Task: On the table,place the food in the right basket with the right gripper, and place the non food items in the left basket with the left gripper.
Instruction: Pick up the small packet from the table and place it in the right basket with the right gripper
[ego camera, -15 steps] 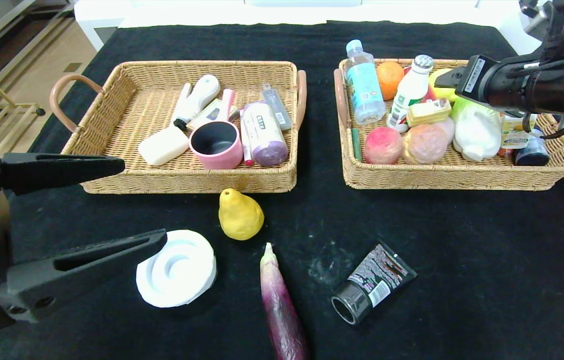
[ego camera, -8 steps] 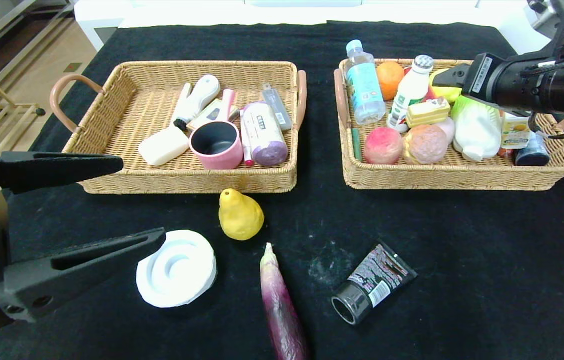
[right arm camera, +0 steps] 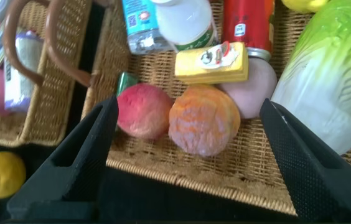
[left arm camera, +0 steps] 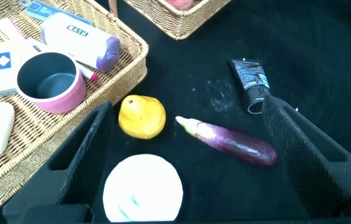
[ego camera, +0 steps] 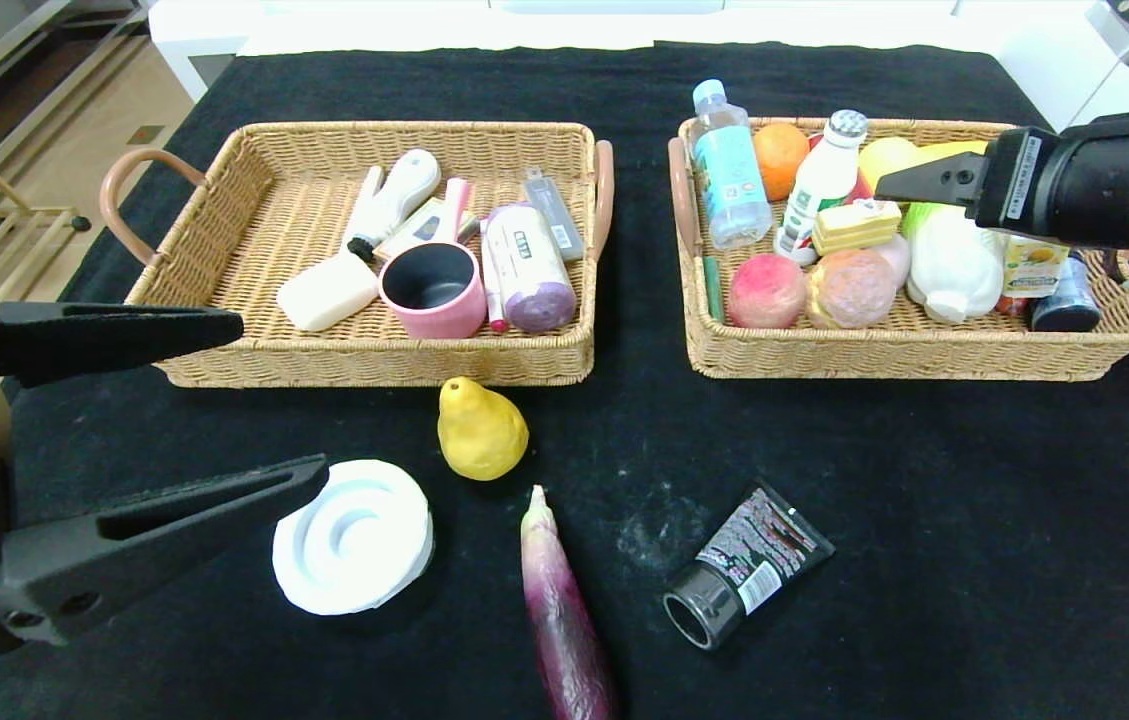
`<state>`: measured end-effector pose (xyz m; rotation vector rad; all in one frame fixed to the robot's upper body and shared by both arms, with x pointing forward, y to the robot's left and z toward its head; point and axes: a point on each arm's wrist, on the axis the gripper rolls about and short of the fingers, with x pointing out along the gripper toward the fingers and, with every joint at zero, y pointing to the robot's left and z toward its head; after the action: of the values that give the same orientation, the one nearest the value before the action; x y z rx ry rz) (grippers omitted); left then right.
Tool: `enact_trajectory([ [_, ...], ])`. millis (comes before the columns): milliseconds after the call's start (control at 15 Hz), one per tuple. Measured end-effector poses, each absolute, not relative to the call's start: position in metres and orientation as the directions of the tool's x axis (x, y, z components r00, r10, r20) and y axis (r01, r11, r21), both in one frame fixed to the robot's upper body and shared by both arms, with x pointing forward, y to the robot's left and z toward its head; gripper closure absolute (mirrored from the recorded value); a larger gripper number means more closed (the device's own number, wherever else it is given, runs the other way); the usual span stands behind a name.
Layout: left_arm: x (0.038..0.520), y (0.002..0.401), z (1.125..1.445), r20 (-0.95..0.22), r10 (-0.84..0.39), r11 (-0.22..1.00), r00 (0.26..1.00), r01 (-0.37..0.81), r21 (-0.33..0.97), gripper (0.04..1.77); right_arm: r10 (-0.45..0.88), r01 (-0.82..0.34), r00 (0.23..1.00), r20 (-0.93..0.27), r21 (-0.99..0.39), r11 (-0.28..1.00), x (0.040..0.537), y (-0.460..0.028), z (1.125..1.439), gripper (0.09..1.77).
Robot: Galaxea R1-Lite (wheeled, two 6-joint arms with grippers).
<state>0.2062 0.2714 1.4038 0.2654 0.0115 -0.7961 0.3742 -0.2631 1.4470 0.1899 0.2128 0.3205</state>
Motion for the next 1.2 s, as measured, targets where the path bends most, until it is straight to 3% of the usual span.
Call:
enact_trajectory([
  [733,0.207,0.271,1.402,-0.125,-0.703,0.668,0.701,0.710,0.224,0.09,0.517,-0.516,0.828,-0.217,0.063,0.854,0.306,-0.278,1.426,0.16],
  [1200,0.210,0.270,1.401,-0.137,-0.701,0.668,0.700,0.711,0.217,0.09,0.550,-0.561,0.791,-0.270,0.041,0.827,0.270,-0.282,1.400,0.16],
])
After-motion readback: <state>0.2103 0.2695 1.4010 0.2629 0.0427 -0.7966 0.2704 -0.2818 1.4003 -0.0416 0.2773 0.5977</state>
